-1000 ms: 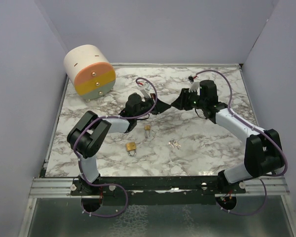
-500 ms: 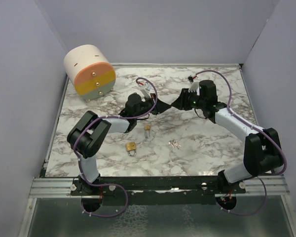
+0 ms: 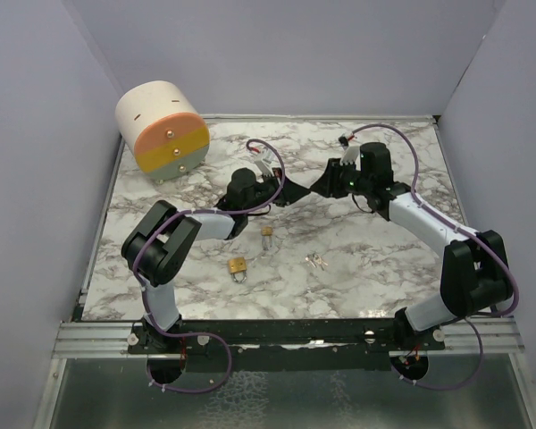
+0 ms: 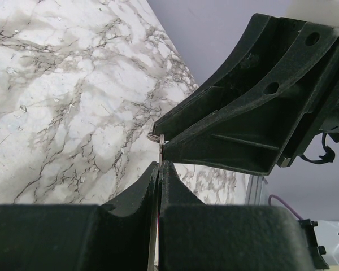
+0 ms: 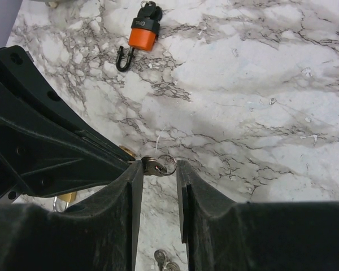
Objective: Unlock with the key
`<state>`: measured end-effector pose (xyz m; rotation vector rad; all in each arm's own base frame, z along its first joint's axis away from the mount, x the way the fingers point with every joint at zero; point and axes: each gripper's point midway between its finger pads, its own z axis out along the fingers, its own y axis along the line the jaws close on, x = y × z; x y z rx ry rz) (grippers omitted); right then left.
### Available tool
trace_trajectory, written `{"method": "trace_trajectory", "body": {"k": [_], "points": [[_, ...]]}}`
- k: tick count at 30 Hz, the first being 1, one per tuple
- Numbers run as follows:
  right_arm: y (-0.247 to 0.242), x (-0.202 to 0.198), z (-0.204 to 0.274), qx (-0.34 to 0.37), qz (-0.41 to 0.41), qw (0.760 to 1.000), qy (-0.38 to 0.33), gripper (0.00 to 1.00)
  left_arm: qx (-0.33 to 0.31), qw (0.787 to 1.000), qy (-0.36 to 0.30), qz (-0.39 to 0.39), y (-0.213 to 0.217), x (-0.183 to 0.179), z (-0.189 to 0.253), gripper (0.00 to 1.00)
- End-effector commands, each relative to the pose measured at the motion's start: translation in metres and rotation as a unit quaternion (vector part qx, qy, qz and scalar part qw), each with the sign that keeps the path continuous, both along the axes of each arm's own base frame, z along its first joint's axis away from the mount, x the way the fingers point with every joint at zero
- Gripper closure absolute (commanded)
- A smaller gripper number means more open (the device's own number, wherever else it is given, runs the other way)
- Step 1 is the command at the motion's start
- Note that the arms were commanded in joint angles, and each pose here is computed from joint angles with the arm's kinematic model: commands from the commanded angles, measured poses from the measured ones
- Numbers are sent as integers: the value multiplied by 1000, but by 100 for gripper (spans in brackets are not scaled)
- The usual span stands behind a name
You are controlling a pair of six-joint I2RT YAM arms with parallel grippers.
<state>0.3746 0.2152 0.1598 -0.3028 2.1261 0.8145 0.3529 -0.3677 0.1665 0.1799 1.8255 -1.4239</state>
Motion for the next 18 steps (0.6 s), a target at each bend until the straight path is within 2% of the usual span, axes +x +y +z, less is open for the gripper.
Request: {"method": "trace_trajectory", "body": {"k": [1, 11, 14, 18], "points": [[-13, 9, -4, -38, -21, 999, -12, 70, -46, 998, -44, -23, -11, -1, 45, 100], [-19, 5, -7, -52, -26, 998, -9, 70, -54, 997, -47, -22, -14, 5, 52, 100], [-26, 7, 2, -54, -55, 997, -18, 70, -51, 997, -45, -24, -15, 5, 48, 100], [-34, 9, 26, -9, -73, 996, -40, 70, -44, 998, -42, -31, -13, 0, 40, 100]]}}
